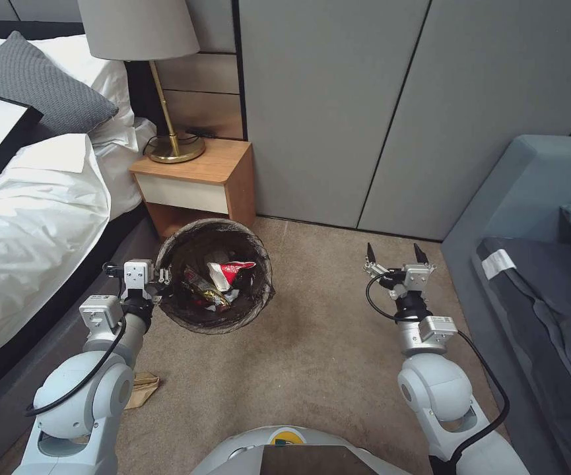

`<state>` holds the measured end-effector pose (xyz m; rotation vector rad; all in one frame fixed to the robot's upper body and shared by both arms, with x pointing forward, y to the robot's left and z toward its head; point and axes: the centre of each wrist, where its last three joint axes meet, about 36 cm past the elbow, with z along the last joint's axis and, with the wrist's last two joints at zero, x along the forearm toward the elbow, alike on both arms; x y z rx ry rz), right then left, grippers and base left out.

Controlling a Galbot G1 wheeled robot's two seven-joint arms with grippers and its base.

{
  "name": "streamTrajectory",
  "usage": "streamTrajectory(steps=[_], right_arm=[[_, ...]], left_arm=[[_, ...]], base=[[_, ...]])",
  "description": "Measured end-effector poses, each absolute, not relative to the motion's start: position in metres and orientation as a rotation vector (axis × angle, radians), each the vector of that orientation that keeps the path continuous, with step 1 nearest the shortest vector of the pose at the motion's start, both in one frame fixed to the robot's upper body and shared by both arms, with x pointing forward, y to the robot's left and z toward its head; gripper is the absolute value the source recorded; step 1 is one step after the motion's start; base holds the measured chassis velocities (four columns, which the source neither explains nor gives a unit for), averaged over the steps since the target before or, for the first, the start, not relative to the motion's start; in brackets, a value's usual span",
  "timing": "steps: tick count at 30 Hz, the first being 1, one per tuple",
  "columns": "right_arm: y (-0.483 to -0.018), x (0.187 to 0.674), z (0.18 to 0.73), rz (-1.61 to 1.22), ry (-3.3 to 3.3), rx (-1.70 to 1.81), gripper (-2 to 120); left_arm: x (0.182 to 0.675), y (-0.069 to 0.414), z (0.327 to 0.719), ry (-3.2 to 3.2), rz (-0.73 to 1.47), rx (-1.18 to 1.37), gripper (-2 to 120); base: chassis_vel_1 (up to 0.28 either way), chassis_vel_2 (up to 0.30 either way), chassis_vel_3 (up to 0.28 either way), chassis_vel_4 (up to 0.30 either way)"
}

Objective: Pick up the trash bin, then pick up the garbage from the floor and place it into the trash bin.

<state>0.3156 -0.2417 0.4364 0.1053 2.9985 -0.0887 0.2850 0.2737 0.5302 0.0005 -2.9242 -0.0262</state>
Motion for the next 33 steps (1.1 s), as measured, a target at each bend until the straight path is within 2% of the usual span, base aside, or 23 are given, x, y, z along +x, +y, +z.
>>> streamTrajectory(steps=[33], right_arm=[[-0.2419,0.3187,0.4351,-0.092,3.004,0.1,100]], left_arm=[[0.2832,0.2735,0.5324,-2.924,-0.018,-0.02,0]], base=[[0.035,0.034,0.035,0.033]])
